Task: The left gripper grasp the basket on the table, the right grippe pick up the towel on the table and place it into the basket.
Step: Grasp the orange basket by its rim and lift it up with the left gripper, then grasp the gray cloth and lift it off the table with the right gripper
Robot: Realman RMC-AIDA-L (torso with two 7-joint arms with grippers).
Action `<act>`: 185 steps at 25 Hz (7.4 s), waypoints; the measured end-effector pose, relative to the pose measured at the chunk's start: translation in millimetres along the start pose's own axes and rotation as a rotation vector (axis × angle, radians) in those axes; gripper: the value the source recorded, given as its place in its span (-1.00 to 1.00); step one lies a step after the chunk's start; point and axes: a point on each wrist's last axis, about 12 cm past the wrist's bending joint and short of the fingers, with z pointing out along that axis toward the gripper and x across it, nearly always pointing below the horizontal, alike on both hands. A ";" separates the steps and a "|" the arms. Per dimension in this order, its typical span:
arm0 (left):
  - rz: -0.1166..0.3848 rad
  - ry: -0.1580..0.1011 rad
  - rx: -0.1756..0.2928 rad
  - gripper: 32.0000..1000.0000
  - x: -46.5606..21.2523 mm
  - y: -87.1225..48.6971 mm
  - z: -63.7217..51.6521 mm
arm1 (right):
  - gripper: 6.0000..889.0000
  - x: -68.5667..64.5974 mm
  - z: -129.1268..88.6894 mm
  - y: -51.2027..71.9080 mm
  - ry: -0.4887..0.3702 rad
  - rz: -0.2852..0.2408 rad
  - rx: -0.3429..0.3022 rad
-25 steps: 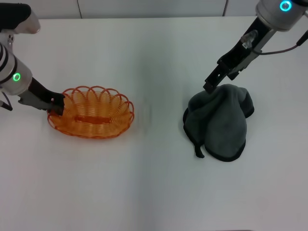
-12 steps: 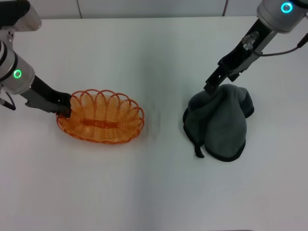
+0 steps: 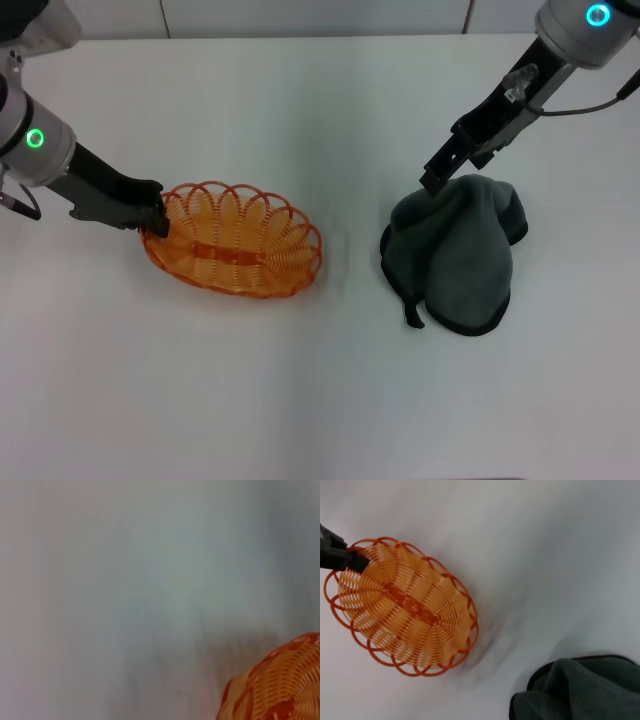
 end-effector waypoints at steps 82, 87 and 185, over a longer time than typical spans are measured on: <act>-0.136 -0.018 0.410 -0.84 -5.2 -16.7 -40.8 | 0.87 13.3 33.2 -17.6 -0.005 -0.002 0.065; -0.137 -0.019 0.410 -0.84 -5.4 -16.6 -40.8 | 0.87 13.7 42.2 -13.9 0.010 -0.025 0.079; -0.141 -0.032 0.402 -0.84 -3.6 -12.6 -38.6 | -0.92 21.5 87.6 -21.1 -0.039 -0.182 0.217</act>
